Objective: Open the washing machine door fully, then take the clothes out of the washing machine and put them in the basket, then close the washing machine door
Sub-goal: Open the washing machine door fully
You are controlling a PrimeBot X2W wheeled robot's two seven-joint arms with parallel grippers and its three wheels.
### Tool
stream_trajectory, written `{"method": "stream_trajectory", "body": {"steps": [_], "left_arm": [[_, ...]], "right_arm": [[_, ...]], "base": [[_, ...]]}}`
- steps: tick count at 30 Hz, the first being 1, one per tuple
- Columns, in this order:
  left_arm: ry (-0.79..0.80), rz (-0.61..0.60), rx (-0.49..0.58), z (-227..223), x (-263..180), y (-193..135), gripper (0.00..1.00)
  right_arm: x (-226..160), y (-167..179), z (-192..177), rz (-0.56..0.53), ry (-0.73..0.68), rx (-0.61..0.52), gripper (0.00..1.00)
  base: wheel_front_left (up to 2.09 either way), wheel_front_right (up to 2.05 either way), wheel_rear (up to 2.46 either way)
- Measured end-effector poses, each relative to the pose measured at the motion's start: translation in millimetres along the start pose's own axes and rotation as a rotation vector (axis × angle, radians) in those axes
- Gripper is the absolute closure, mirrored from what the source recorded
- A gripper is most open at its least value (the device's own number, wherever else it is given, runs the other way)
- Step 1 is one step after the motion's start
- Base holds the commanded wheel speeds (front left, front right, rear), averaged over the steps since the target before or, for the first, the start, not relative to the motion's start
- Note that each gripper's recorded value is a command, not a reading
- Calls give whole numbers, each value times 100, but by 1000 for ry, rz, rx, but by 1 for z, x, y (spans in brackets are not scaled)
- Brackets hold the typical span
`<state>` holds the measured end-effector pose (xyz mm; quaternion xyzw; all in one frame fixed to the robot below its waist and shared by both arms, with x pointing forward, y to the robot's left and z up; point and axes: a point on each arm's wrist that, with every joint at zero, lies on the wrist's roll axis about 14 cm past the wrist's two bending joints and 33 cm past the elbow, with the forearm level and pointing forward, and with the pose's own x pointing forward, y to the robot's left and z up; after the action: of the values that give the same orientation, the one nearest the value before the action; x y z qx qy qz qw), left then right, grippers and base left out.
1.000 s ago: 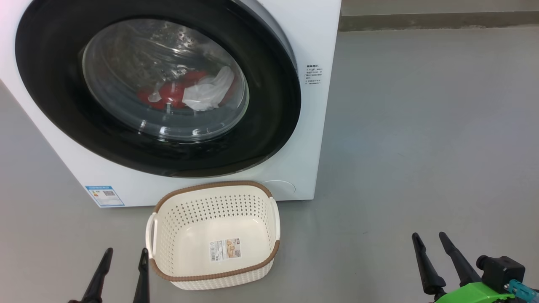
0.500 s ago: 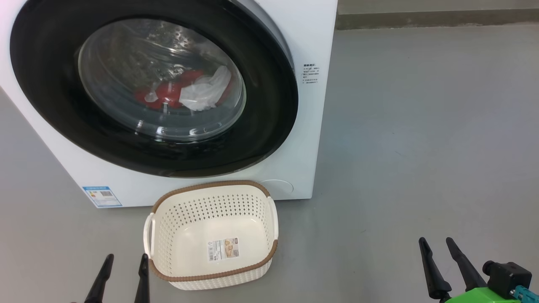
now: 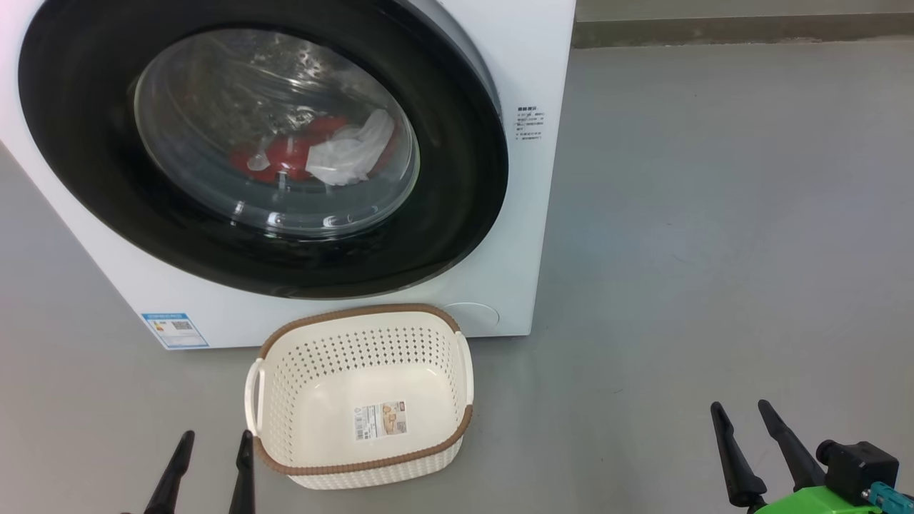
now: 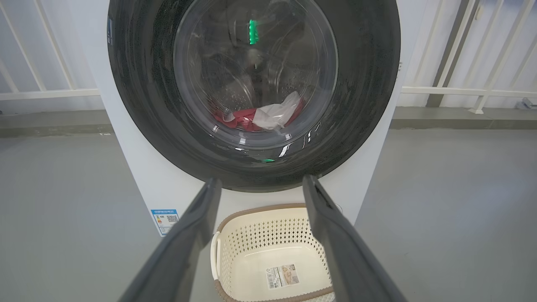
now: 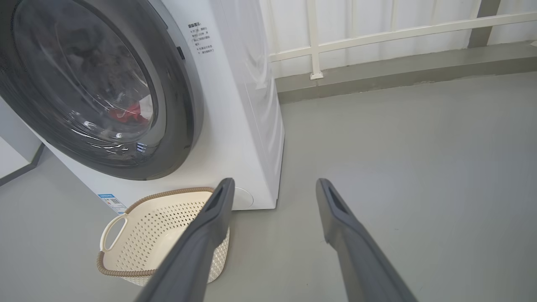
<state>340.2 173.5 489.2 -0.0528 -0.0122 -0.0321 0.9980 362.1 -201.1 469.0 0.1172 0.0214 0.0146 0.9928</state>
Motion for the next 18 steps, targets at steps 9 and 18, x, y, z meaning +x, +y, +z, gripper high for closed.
{"method": "stream_trajectory", "body": {"steps": [9, 18], "left_arm": [[3, 4, 0, -1, 0, 1, 0], [8, 4, -1, -3, -1, 1, 0]], "right_arm": [[1, -1, -1, 0, 5, -18, 0], [3, 1, -2, 4, 9, -17, 0]], "base": [[0, 0, 0], [0, 0, 0]]}}
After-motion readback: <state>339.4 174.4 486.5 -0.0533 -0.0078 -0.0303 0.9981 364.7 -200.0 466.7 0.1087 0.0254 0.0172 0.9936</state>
